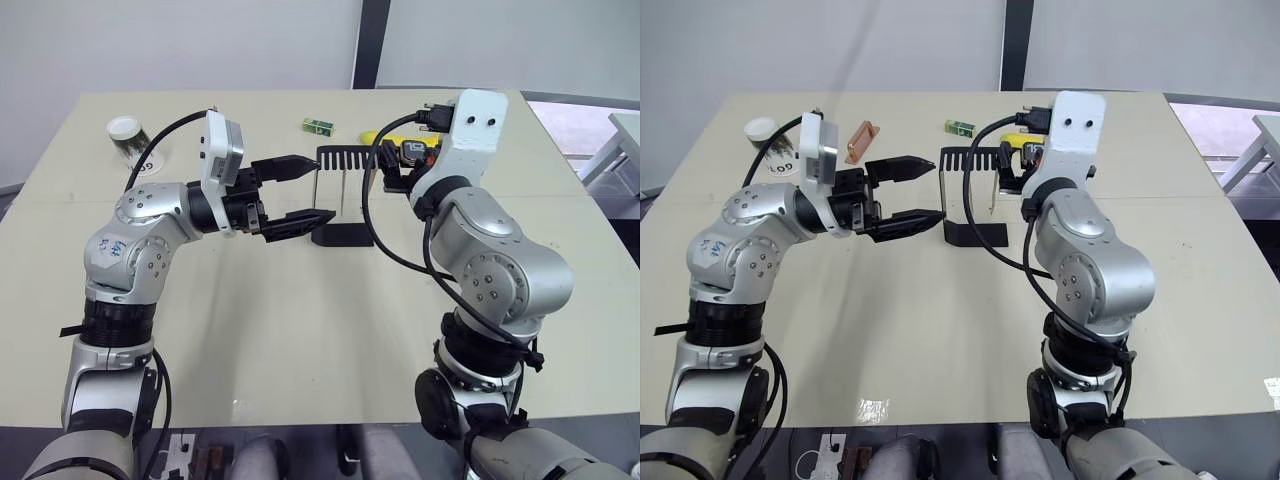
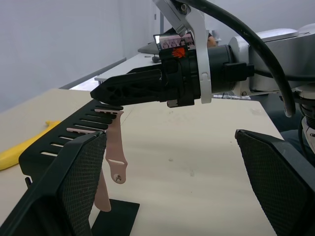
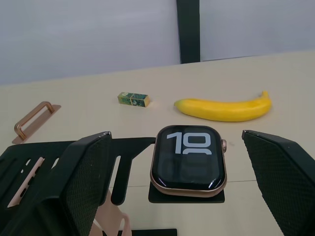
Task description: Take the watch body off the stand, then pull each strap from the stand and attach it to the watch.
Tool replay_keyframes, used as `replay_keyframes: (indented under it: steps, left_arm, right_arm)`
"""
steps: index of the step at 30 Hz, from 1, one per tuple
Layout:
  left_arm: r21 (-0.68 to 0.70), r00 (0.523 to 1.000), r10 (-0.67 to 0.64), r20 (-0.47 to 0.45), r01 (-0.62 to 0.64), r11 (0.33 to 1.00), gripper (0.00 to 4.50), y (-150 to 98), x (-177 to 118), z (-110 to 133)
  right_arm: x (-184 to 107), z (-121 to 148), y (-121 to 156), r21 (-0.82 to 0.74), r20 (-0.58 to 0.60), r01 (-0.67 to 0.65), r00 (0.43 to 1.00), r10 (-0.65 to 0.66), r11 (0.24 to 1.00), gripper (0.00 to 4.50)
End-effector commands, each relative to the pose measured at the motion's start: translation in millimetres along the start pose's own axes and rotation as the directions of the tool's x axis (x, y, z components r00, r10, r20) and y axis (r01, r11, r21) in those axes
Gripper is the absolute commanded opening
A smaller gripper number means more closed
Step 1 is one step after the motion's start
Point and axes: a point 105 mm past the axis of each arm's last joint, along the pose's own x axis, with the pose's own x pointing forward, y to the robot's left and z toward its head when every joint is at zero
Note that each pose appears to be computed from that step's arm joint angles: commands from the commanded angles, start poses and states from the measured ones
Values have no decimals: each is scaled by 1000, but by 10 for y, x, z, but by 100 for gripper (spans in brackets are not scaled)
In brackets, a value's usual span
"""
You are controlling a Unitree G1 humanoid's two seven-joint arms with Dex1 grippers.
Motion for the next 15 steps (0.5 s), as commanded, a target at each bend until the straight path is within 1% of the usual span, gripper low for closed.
replay_keyframes:
  steps: [1,9,12,13,15]
  left_arm:
    - [49,1000,-2,31,0,999,448,-35,-27,129]
    - [50,1000,2,30,-4,999,448,-36,-34,130]
    - [51,1000,3,31,-5,999,450,-36,-32,132]
    - [51,1000,3,31,-5,999,450,-35,-32,132]
    - [51,1000,4,31,-6,999,450,-33,-32,132]
  right_arm:
    - [-27,135,-5,1,64,-8,998,8,1000,450]
    - [-17,147,-26,2,72,-2,997,2,1000,450]
    - [-20,143,-10,-1,69,-12,998,12,1000,364]
    - [-21,143,-5,-3,68,-15,998,15,1000,322]
    - [-22,141,8,-6,66,-23,998,24,1000,322]
